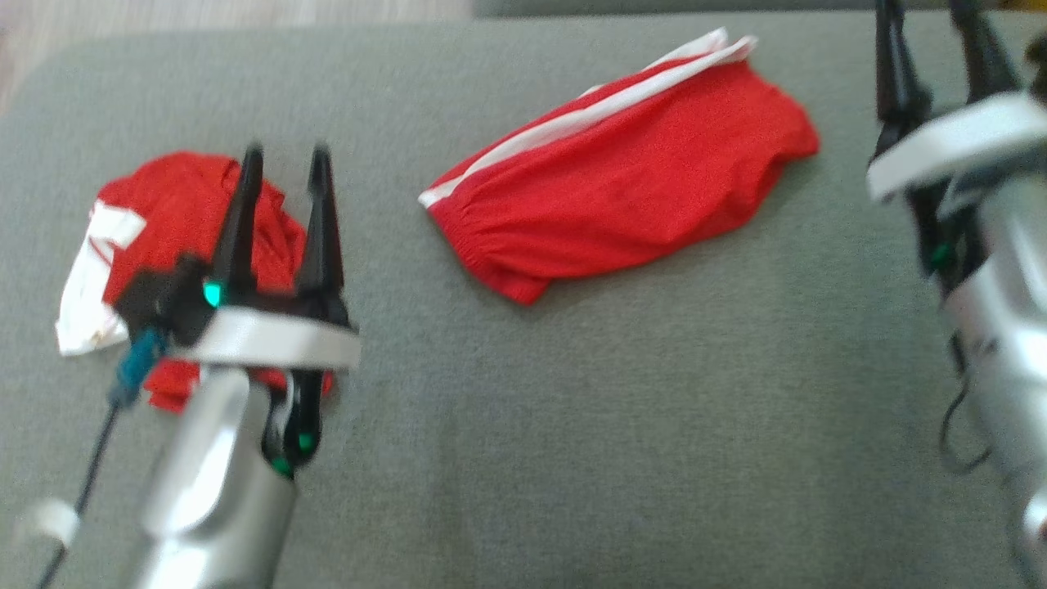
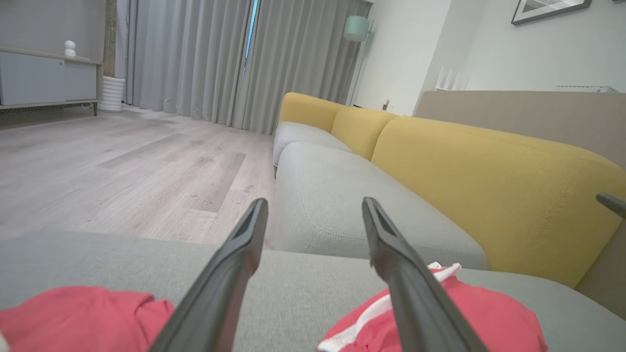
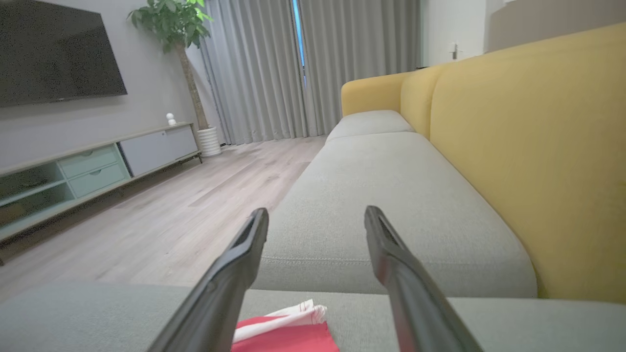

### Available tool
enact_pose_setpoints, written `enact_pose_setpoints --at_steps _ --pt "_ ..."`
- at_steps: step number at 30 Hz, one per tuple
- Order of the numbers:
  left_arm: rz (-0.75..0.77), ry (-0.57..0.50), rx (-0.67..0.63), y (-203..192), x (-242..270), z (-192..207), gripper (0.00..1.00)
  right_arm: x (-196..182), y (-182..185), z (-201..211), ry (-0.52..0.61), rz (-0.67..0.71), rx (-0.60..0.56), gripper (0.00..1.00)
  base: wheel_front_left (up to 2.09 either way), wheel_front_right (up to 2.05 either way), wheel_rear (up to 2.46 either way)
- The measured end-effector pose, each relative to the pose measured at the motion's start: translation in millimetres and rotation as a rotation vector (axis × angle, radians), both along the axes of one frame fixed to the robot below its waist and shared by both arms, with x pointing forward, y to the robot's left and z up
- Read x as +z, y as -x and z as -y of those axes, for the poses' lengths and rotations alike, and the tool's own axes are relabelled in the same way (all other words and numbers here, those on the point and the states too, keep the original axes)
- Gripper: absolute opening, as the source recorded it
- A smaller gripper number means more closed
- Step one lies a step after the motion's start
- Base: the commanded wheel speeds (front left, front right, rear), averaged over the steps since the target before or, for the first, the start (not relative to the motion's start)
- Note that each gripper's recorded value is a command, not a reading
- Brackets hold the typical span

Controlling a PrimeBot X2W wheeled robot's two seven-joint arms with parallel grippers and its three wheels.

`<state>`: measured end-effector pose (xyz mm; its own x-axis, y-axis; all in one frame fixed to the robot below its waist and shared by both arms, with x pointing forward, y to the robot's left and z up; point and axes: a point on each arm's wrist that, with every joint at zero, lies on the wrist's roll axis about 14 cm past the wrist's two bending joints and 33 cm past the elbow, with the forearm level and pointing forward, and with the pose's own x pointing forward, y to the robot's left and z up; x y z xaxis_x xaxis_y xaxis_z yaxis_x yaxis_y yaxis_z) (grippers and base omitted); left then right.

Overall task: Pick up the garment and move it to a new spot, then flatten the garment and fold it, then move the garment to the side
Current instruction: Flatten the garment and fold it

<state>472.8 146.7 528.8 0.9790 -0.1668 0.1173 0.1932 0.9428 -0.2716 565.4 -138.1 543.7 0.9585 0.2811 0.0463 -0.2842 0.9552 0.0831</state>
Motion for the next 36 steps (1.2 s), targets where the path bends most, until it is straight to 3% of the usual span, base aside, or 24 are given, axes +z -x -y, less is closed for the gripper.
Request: enact_pose_setpoints --at_steps 3,9,16,27,36 --pt "-0.022 -0.001 0.002 19 -10 2 1.00 -6 28 5 -0.054 0.002 -0.040 1.00 0.00 0.00 0.00" --pt "-0.065 0.004 -0.026 50 -28 15 1.00 -52 97 -5 -0.142 -0.093 -0.091 1.00 0.00 0.00 0.00" --pt "-0.092 0.017 -0.029 74 -39 22 1.00 -82 144 8 -0.123 -0.156 -0.143 1.00 0.00 0.00 0.00" --pt "-0.109 0.016 -0.012 73 -46 19 1.00 -88 130 7 -0.096 -0.198 -0.143 1.00 0.00 0.00 0.00" --pt "-0.127 0.019 -0.015 54 -54 18 1.00 -97 50 3 -0.203 -0.342 -0.174 1.00 0.00 0.00 0.00"
